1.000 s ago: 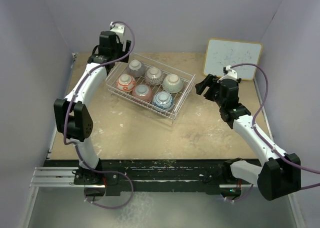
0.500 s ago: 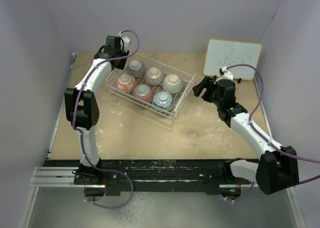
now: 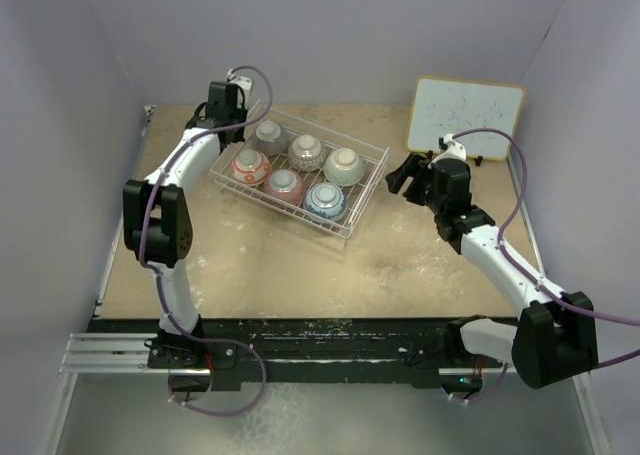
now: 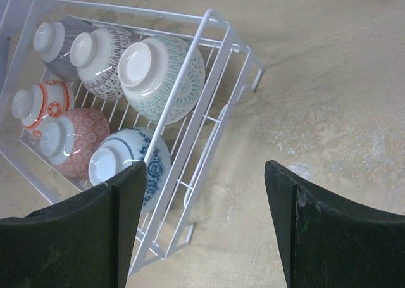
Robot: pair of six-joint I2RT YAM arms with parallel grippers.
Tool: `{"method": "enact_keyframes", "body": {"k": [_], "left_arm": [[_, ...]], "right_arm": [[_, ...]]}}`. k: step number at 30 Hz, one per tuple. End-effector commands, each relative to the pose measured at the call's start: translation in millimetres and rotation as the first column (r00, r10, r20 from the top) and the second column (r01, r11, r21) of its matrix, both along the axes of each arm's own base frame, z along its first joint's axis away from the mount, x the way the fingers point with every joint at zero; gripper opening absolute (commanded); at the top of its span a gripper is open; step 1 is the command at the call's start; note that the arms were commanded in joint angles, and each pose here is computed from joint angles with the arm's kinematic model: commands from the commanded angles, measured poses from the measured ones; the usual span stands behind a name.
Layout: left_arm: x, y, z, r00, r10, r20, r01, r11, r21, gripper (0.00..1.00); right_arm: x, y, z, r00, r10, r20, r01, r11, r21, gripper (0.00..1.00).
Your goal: Unload the bowls from the dish rack
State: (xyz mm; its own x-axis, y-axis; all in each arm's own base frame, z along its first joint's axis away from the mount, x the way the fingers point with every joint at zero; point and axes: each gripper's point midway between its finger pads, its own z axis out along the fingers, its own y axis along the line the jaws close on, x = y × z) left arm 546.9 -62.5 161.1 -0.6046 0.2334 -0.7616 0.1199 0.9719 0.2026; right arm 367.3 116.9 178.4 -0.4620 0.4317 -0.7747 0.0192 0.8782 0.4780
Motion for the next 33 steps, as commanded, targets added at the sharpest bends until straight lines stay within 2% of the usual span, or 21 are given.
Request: {"method": "enact_keyframes", "body": {"k": [1, 12, 17, 22, 27, 33], "left_arm": [[-30, 8, 18, 0.994, 0.11, 0.027, -0.107, 0.99, -0.091, 0.02], [-89, 6, 21, 0.988, 0.155, 0.017, -0.148, 0.966, -0.21, 0.02], [-116, -5, 21, 0.986, 0.162, 0.042, -0.145, 0.952, -0.271, 0.02], [-139, -16, 2, 0.987, 0.161, 0.014, -0.152, 0.954, -0.26, 0.02], [-153, -24, -16, 0.99, 0.144, -0.011, -0.142, 0.959, -0.244, 0.03], [-164, -39, -29, 0.992, 0.128, -0.021, -0.129, 0.969, -0.212, 0.03]], "right_arm": [[10, -2, 19, 0.998, -0.007, 0.061, 0.008, 1.0, -0.01, 0.77], [17, 6, -3, 0.999, 0.003, -0.038, -0.007, 0.995, -0.102, 0.72], [12, 19, 5, 1.0, 0.007, -0.023, -0.01, 0.99, -0.14, 0.72], [8, 28, 7, 1.0, 0.012, -0.021, -0.016, 0.986, -0.168, 0.72], [10, 30, -7, 0.998, 0.003, -0.059, -0.015, 0.98, -0.198, 0.61], [13, 33, -10, 0.998, -0.018, -0.06, 0.005, 0.976, -0.218, 0.35]]}}
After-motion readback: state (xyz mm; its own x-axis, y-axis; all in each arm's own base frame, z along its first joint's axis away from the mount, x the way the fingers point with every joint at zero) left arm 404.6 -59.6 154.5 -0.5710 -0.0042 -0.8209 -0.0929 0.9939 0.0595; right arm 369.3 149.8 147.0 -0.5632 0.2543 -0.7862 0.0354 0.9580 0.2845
